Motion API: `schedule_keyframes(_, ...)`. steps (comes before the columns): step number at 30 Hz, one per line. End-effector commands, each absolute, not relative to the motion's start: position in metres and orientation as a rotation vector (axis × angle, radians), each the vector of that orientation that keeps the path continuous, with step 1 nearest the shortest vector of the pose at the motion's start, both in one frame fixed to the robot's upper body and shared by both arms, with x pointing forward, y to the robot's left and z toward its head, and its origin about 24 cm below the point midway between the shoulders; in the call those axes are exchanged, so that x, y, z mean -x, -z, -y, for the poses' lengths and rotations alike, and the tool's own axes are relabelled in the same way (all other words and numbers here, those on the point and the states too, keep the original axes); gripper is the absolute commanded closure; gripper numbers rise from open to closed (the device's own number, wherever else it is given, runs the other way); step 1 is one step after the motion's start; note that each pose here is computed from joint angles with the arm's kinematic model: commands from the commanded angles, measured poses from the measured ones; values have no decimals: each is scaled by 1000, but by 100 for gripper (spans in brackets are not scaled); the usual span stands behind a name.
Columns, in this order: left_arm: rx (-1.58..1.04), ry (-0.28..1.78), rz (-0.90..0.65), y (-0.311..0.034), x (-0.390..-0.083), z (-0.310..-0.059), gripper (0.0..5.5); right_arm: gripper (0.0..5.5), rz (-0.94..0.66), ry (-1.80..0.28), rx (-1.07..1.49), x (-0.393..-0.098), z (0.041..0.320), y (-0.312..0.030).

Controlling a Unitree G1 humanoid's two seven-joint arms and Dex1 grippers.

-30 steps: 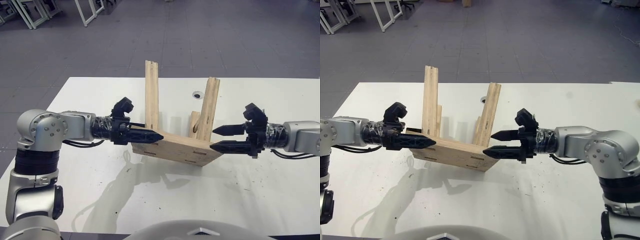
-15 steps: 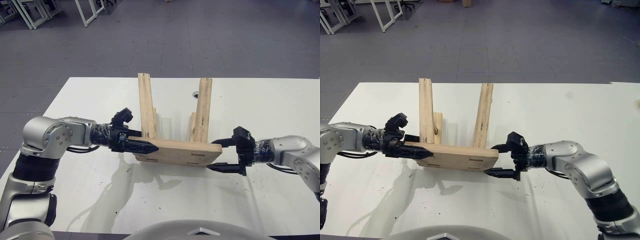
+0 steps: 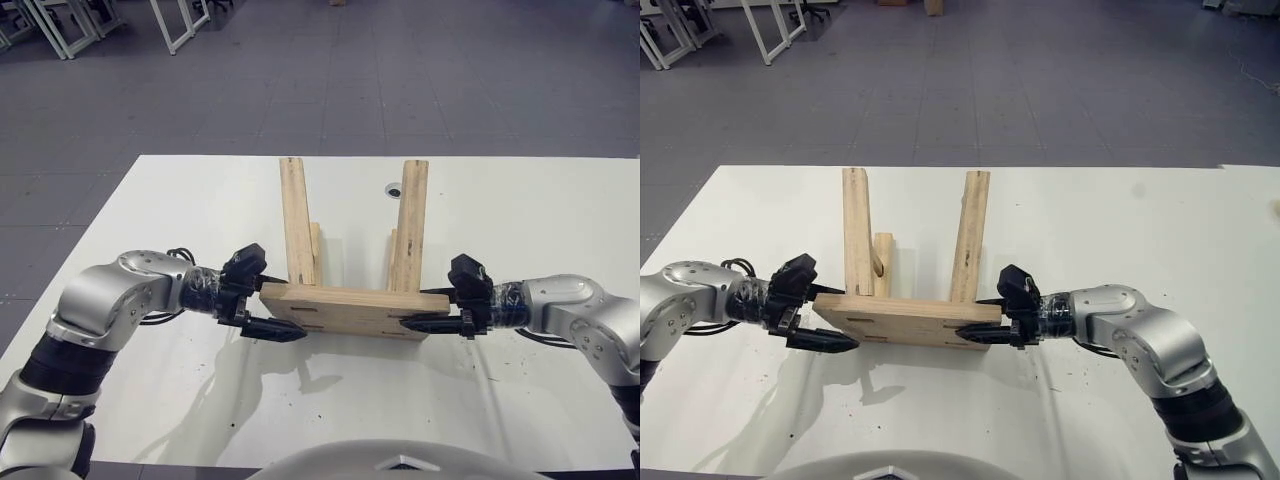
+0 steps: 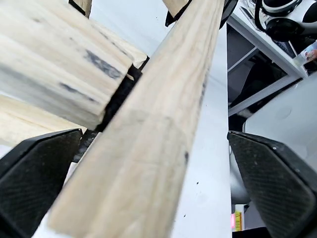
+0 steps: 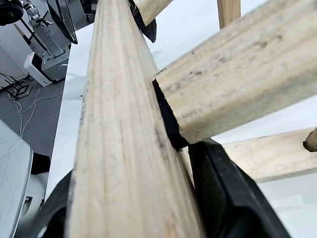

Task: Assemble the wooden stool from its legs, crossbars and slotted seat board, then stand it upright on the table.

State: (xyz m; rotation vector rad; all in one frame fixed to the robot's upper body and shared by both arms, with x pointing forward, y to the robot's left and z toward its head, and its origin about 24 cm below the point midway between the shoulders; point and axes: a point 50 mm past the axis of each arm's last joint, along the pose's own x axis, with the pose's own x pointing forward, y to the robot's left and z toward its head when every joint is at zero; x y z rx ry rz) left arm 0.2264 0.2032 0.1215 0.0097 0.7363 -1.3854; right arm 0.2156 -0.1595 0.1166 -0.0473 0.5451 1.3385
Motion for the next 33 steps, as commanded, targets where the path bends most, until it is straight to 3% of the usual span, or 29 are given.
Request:
schedule_keyframes(1,-129,1333,-791,-104,-228,-211,0,344,-516,-1330,81,-220,160,-126)
schedule_keyframes(3,-91,1312,-783,-103,-231,-209,0,345,-526,-1337,90,-219,162,-127)
schedule_keyframes(10,13,1318,-673,-121,-235,-201,118,349,-536,-1343,94,-218,163,-128)
schedule_keyframes(21,-7,1307,-650,-116,-233,-200,290,351,-577,-1320,72,-220,165,-131)
schedule_keyframes(29,127,1429,-593,-170,-225,-187,311,354,-503,-1316,-58,-224,158,-182)
schedule_keyframes(33,243,1537,-671,-198,-217,-183,314,354,-606,-1382,-249,-228,158,-199)
